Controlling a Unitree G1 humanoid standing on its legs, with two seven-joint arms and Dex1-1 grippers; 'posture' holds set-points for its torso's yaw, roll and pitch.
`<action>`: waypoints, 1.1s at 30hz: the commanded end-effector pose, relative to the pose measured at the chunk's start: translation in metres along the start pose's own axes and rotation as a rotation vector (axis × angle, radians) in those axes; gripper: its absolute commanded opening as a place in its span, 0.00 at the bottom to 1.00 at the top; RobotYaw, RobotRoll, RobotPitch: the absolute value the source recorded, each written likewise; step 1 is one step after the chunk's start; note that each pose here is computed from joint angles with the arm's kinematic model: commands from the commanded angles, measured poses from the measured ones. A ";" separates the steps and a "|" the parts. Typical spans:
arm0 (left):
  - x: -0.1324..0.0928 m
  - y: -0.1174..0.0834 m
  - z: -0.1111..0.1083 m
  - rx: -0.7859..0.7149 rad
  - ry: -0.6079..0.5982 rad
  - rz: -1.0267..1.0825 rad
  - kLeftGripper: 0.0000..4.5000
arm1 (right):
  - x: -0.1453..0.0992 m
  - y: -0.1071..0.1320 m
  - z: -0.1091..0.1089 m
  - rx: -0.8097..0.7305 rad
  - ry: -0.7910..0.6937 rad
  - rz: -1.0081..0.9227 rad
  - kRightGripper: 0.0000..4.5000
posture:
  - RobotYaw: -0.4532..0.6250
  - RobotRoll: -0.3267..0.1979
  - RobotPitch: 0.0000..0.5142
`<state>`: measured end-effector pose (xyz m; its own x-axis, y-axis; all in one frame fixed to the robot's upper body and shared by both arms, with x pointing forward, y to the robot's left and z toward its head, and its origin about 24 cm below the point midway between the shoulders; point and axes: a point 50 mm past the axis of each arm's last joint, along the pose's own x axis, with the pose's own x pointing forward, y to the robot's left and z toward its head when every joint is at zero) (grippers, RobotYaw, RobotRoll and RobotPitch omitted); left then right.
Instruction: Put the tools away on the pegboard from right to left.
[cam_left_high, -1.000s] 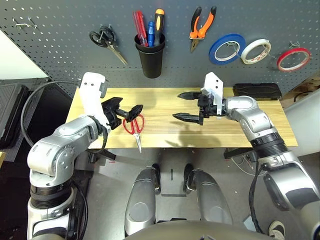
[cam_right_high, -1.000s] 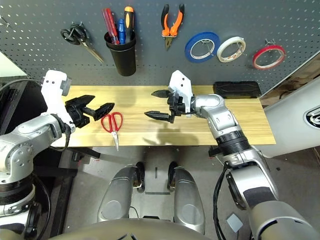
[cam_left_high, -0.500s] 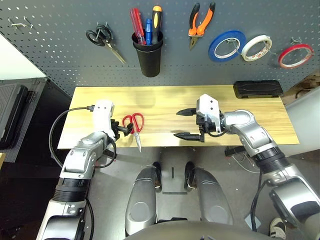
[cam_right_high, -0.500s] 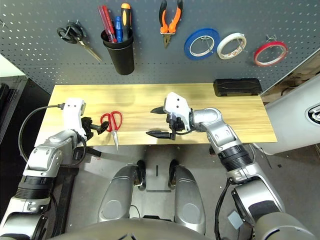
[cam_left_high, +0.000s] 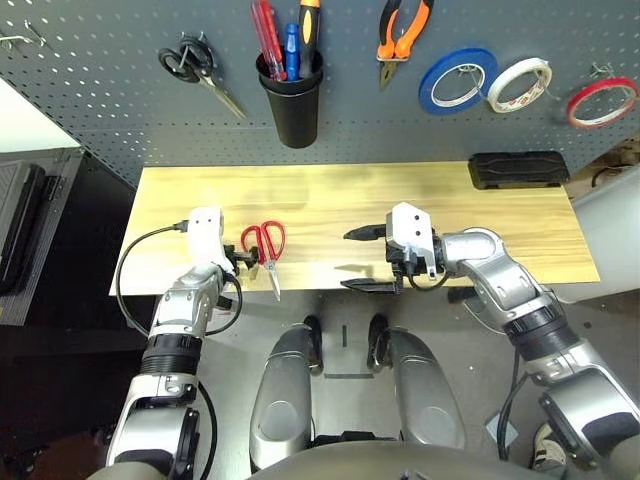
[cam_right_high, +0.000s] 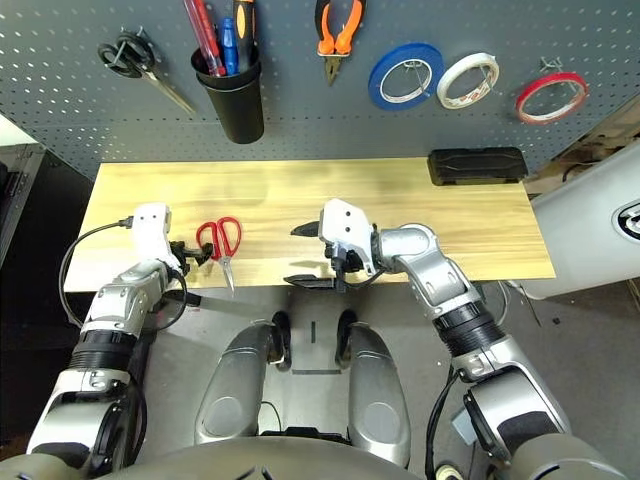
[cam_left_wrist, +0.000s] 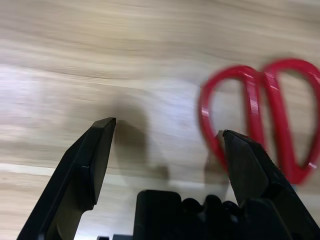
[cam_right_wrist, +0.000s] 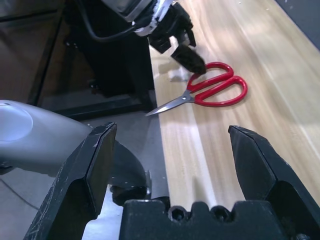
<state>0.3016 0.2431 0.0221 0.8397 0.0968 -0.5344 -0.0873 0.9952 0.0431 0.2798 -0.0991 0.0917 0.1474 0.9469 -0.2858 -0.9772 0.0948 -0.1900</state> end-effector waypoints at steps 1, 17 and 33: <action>0.003 0.004 -0.012 -0.049 0.035 0.029 1.00 | 0.000 0.007 -0.001 0.018 0.002 0.028 1.00 | 0.38 0.62 0.71; 0.006 -0.008 -0.014 -0.060 0.008 0.000 0.28 | -0.009 -0.002 0.002 0.010 0.011 0.012 1.00 | 0.39 0.62 0.69; -0.036 -0.006 0.037 -0.053 -0.252 -0.024 0.01 | -0.030 -0.020 0.010 -0.034 -0.127 -0.046 1.00 | 0.43 0.62 0.55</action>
<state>0.2993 0.2284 0.0681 0.9484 0.0649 -0.3103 -0.0751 0.9970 -0.0211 0.2943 -0.1224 0.1105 0.1793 0.9612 -0.2096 -0.9625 0.1274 -0.2395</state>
